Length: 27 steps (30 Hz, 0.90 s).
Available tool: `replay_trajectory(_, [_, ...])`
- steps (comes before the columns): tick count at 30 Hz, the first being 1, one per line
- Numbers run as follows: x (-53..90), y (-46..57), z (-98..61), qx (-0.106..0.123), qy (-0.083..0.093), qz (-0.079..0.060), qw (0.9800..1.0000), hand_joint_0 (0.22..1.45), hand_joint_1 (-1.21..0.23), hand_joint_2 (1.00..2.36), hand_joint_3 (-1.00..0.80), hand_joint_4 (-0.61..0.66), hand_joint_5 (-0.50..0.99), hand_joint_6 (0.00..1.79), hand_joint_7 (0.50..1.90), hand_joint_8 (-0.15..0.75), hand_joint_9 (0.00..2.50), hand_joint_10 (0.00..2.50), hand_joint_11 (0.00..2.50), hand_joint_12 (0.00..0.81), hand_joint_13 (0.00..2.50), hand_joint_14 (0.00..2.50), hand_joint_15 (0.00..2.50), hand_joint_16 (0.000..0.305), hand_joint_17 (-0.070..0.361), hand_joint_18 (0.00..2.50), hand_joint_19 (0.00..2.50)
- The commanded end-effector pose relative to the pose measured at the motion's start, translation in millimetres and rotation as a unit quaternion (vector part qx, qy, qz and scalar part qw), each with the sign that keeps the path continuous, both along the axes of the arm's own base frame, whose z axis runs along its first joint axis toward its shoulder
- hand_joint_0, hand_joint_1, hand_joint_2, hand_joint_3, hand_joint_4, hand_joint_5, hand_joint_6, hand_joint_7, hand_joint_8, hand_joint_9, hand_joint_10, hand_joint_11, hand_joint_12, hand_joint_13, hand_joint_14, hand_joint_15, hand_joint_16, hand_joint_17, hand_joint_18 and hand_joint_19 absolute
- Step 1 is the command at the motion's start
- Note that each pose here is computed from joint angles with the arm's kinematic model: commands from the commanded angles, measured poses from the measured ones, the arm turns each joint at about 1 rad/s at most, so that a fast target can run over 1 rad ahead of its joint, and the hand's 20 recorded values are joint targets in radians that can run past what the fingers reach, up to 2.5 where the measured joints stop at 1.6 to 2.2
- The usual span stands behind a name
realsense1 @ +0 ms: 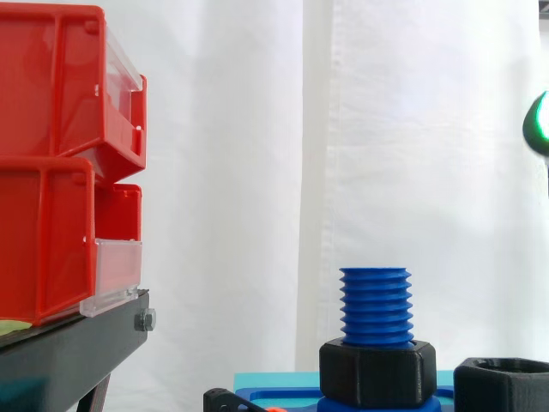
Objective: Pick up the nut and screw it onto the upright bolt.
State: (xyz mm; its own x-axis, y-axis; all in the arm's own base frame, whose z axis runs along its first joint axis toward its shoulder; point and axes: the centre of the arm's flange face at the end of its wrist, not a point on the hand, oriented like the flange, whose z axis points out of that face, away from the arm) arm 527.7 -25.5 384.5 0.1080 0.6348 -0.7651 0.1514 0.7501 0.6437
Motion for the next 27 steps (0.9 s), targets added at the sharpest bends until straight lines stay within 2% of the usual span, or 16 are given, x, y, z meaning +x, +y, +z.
replay_trajectory(1, [9.9, 8.1, -19.2, -0.005, 0.012, -0.003, 0.9999, 0.48, -0.82, 1.00, -0.50, 0.18, -0.26, 0.50, 0.63, 0.288, 0.26, 0.00, 0.00, 0.349, 0.15, 0.00, 0.00, 0.042, 0.095, 0.00, 0.00])
replay_trajectory(3, [11.7, 11.0, -20.6, -0.005, 0.009, -0.005, 0.9999, 0.48, -0.81, 1.00, -0.50, 0.18, -0.26, 0.50, 0.63, 0.288, 0.26, 0.00, 0.00, 0.349, 0.16, 0.00, 0.00, 0.042, 0.095, 0.00, 0.00])
replay_trajectory(4, [14.0, 12.9, -19.4, -0.003, -0.001, -0.010, 0.9999, 0.48, -0.80, 1.00, -0.50, 0.18, -0.26, 0.50, 0.64, 0.288, 0.27, 0.00, 0.00, 0.348, 0.16, 0.00, 0.00, 0.042, 0.095, 0.00, 0.00])
replay_trajectory(7, [15.3, 14.3, -16.8, -0.005, -0.011, -0.020, 0.9997, 0.48, -0.78, 1.00, -0.50, 0.19, -0.26, 0.50, 0.63, 0.290, 0.27, 0.00, 0.00, 0.346, 0.18, 0.00, 0.00, 0.042, 0.094, 0.00, 0.00])
replay_trajectory(11, [11.8, 12.9, -19.7, -0.027, 0.006, -0.032, 0.9991, 0.48, -0.77, 1.00, -0.50, 0.19, -0.26, 0.50, 0.64, 0.292, 0.27, 0.00, 0.00, 0.346, 0.18, 0.00, 0.00, 0.042, 0.094, 0.00, 0.00])
replay_trajectory(13, [12.8, 11.8, -18.9, -0.031, 0.003, -0.044, 0.9985, 0.48, -0.77, 1.00, -0.50, 0.19, -0.26, 0.50, 0.64, 0.292, 0.27, 0.00, 0.00, 0.346, 0.18, 0.00, 0.00, 0.042, 0.094, 0.00, 0.00])
replay_trajectory(16, [13.3, 13.1, -18.6, -0.036, 0.000, -0.050, 0.9981, 0.48, -0.77, 1.00, -0.50, 0.19, -0.26, 0.50, 0.63, 0.294, 0.27, 0.00, 0.00, 0.347, 0.20, 0.00, 0.00, 0.042, 0.094, 0.00, 0.00])
replay_trajectory(19, [11.0, 15.2, -26.9, -0.054, 0.011, -0.056, 0.9969, 0.48, -0.76, 1.00, -0.50, 0.19, -0.26, 0.50, 0.63, 0.294, 0.27, 0.00, 0.00, 0.348, 0.20, 0.00, 0.00, 0.042, 0.094, 0.00, 0.00])
replay_trajectory(23, [7.7, 16.0, -34.9, -0.059, 0.015, -0.065, 0.9960, 0.48, -0.76, 1.00, -0.50, 0.19, -0.25, 0.50, 0.63, 0.295, 0.28, 0.00, 0.00, 0.351, 0.21, 0.00, 0.00, 0.042, 0.094, 0.01, 0.00])
replay_trajectory(24, [8.0, 16.9, -36.0, -0.057, 0.012, -0.073, 0.9956, 0.48, -0.76, 1.00, -0.50, 0.19, -0.25, 0.50, 0.63, 0.296, 0.28, 0.00, 0.00, 0.351, 0.21, 0.00, 0.00, 0.042, 0.094, 0.01, 0.00])
replay_trajectory(27, [8.9, 20.5, -37.2, -0.055, 0.008, -0.079, 0.9954, 0.48, -0.76, 1.00, -0.50, 0.20, -0.25, 0.50, 0.64, 0.298, 0.29, 0.00, 0.00, 0.353, 0.22, 0.00, 0.00, 0.042, 0.095, 0.02, 0.00])
